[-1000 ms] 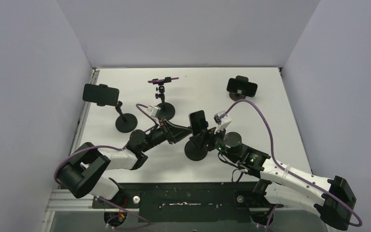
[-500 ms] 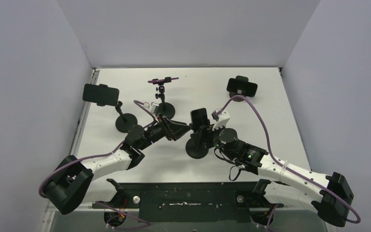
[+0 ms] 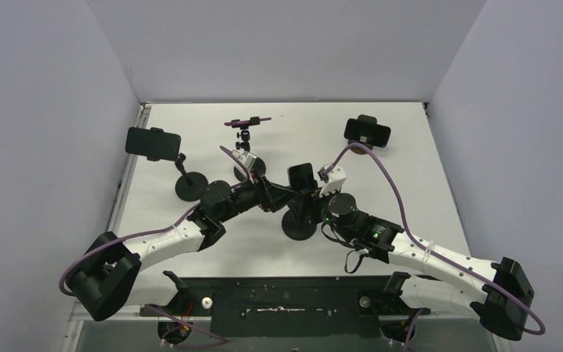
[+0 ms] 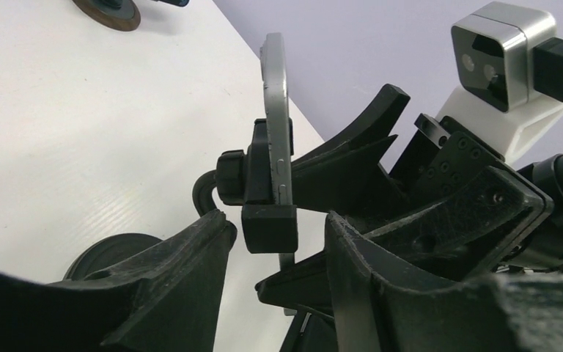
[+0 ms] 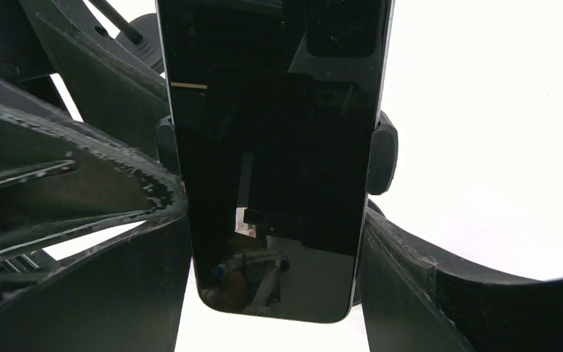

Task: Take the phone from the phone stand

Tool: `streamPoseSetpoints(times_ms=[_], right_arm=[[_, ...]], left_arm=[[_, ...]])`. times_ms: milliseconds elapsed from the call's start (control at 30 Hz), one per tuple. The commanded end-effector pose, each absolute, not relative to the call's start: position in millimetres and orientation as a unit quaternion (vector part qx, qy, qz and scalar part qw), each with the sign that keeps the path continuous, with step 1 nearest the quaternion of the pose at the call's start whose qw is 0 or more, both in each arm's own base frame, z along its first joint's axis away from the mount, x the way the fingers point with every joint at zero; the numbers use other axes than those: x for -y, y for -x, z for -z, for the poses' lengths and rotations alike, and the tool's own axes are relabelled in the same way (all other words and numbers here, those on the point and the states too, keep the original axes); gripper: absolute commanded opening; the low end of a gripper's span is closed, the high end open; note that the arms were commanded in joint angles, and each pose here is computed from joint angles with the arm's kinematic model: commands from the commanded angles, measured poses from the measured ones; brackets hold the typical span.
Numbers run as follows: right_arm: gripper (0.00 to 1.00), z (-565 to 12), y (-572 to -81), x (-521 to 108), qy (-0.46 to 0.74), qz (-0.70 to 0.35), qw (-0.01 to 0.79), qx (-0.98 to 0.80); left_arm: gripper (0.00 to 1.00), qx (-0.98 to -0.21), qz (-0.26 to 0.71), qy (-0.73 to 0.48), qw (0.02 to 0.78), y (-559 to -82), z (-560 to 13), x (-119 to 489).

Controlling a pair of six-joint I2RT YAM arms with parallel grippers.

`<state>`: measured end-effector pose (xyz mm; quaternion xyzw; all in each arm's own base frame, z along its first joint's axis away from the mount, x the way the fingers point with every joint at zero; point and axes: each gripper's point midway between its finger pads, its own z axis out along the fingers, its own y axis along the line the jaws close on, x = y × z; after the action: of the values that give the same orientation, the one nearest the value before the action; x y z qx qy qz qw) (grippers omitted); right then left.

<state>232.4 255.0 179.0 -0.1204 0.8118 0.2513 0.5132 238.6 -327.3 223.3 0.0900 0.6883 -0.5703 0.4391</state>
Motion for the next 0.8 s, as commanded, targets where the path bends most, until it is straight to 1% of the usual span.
streamPoseSetpoints(times_ms=[0, 233, 267, 300, 333, 367, 567, 767], right_arm=[[0.0, -177.7, -236.6, -251.5, 0.124, -0.225, 0.516, -0.817], [0.0, -176.3, -235.7, -251.5, 0.125, -0.223, 0.515, -0.818], [0.0, -175.6, -235.2, -251.4, 0.125, -0.223, 0.515, -0.818], [0.0, -175.2, -235.1, -251.1, 0.124, -0.224, 0.515, -0.818], [0.0, -175.1, -234.7, -251.1, 0.123, -0.225, 0.515, -0.818], [0.0, -174.7, -234.2, -251.0, 0.123, -0.227, 0.515, -0.817], [0.0, -162.5, -228.3, -249.7, 0.11, -0.241, 0.505, -0.822], [0.0, -160.0, -227.1, -241.3, 0.064, -0.266, 0.514, -0.813]], left_arm=[[0.45, -0.67, 0.575, -0.099, 0.46, -244.8, -242.4, 332.8], [0.32, -0.662, 0.584, -0.096, 0.46, -244.9, -247.1, 334.2], [0.28, -0.658, 0.588, -0.095, 0.46, -244.2, -248.3, 334.1], [0.21, -0.654, 0.594, -0.093, 0.46, -243.0, -249.7, 333.9], [0.12, -0.649, 0.599, -0.09, 0.46, -242.2, -250.9, 333.3], [0.01, -0.645, 0.605, -0.085, 0.46, -241.9, -250.8, 332.6], [0.0, -0.611, 0.651, -0.042, 0.449, -238.8, -250.8, 324.6], [0.0, -0.574, 0.685, -0.006, 0.448, -236.0, -254.2, 312.8]])
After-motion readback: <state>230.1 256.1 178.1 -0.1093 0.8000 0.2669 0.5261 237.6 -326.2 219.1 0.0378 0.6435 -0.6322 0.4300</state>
